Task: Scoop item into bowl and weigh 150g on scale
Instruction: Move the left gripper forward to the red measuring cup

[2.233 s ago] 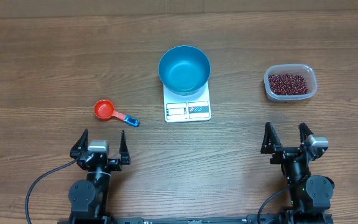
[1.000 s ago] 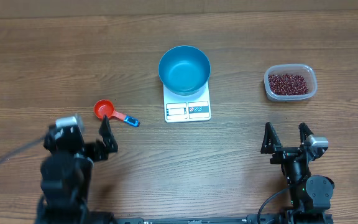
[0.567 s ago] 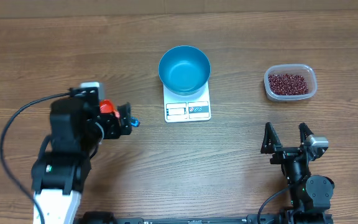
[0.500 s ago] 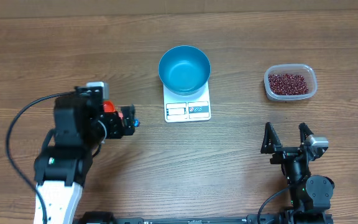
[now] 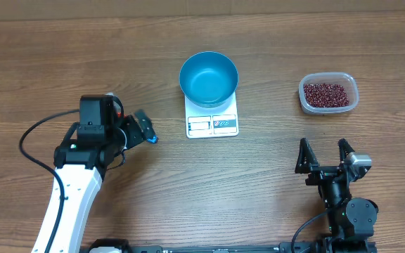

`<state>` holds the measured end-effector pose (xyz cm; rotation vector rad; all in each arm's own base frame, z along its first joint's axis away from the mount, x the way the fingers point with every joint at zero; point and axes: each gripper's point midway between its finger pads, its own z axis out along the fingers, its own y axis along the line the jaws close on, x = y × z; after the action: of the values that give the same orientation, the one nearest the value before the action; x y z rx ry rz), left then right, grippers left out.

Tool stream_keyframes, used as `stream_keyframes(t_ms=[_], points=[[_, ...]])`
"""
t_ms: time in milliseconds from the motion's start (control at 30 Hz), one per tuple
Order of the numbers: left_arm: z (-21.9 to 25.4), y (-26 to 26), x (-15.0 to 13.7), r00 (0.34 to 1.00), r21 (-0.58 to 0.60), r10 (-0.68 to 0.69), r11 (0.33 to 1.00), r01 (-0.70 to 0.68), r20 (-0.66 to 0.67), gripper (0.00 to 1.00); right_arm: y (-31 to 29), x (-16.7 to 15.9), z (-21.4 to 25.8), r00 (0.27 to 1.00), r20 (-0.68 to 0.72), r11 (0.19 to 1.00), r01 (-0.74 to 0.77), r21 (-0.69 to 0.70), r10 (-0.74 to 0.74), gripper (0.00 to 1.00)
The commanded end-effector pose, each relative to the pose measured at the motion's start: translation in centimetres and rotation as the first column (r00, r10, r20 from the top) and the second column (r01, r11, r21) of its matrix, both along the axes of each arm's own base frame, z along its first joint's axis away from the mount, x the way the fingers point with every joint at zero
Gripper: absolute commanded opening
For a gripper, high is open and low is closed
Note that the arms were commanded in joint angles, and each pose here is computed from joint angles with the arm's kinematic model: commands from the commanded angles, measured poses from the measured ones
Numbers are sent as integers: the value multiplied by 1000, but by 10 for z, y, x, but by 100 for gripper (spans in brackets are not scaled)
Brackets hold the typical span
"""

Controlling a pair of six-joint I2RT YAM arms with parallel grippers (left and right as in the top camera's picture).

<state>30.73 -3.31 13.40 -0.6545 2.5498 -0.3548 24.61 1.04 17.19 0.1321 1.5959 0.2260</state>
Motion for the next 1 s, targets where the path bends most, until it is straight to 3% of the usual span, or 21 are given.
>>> stream_keyframes(t_ms=[0,167,300,833,967], points=[[-3,39,6,934,41,356,934,-356,-10,100,1,0,-1,1000,6,1000,-2,-4,2,100],[-17,65,5,843,114,538,838,-534,-7,100,1,0,-1,1000,6,1000,-2,-4,2,100],[-37,74,5,808,181,588,799,-573,-36,100,1,0,-1,1000,6,1000,-2,-4,2,100],[-98,77,43,800,217,597,789,-575,-50,94,1,0,-1,1000,6,1000,-2,-4,2,100],[-104,77,46,800,217,598,788,-576,-48,87,1,0,-1,1000,6,1000,-2,-4,2,100]])
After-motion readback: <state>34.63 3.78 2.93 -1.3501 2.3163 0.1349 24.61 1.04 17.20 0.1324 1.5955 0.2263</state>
